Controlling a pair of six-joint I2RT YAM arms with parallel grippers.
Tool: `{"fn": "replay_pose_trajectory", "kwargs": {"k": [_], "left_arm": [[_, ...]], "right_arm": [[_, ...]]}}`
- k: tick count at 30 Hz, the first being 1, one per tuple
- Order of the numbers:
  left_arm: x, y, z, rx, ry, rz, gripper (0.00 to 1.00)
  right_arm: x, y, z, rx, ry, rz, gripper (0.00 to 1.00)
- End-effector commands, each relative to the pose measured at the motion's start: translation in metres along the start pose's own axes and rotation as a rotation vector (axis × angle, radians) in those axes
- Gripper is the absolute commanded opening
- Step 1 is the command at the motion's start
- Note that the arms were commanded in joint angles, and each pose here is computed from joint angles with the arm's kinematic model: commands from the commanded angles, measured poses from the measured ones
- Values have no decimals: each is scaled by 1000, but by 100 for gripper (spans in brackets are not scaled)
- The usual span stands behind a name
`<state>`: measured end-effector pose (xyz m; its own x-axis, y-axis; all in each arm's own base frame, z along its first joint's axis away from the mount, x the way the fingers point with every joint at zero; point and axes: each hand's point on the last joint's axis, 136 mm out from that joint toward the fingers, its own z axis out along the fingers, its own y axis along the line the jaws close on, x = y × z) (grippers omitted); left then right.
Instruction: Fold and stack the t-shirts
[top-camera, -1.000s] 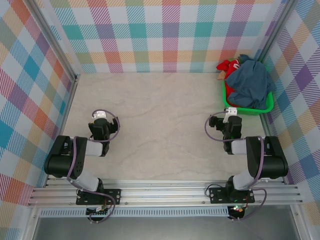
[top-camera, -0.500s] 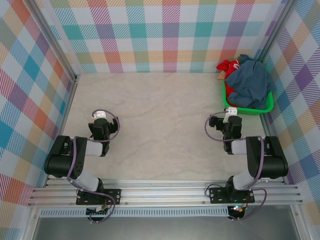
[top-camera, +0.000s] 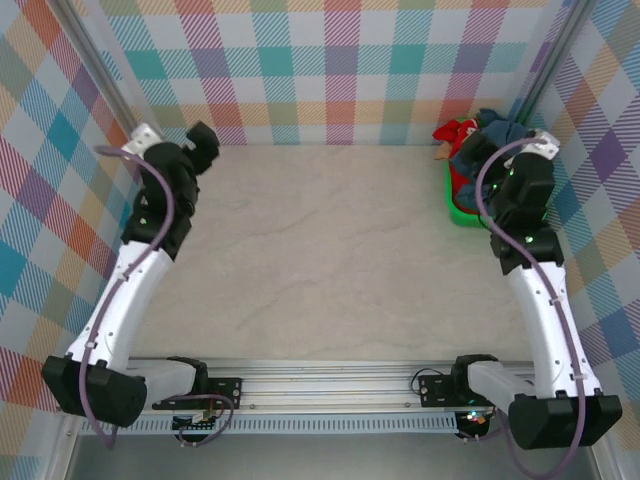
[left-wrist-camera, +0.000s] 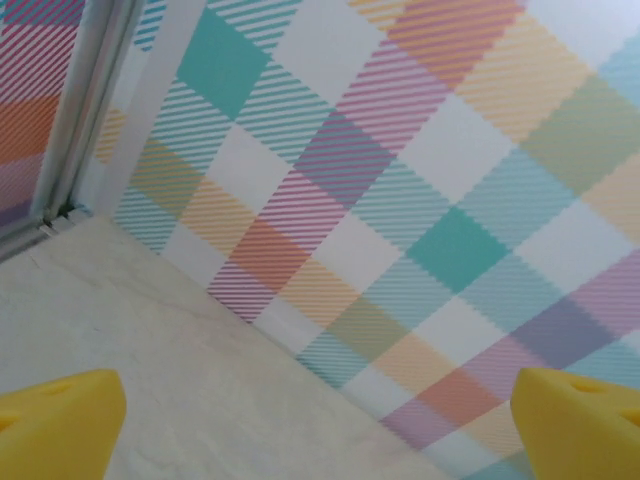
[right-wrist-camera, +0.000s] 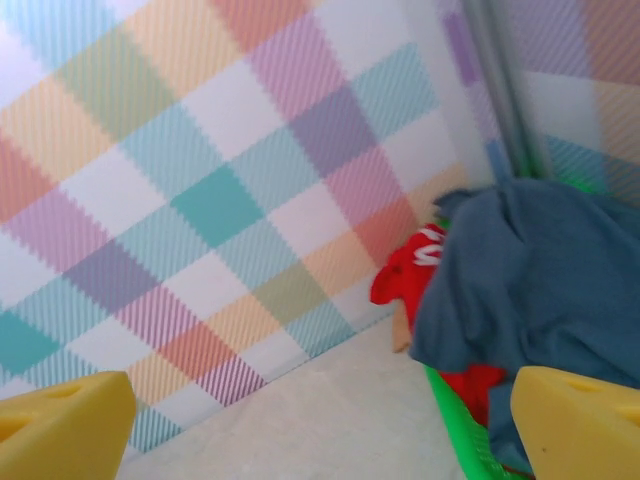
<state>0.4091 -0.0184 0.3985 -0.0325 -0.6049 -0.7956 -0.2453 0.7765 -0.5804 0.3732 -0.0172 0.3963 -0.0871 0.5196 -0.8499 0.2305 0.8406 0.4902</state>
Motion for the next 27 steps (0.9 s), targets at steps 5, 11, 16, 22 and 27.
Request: {"fn": "replay_pose_trajectory", "kwargs": {"k": [5,11,16,22,27], "left_arm": [[110,-113,0,337,502,-8,97],[123,-150,-20,438,567,43,95],[125,-148,-30,447,596,57,93],[125,-134,-40,418,600,93,92],[123,-126,-43,393,597,106,91]], "right_arm": [[79,-79,106,261,437,155,76],[101,-129,175,311,554,242,66],[117,-138,220,263,581,214,67],[131,-128,260,126,601,234,52],[117,-117,261,102,588,225,5]]}}
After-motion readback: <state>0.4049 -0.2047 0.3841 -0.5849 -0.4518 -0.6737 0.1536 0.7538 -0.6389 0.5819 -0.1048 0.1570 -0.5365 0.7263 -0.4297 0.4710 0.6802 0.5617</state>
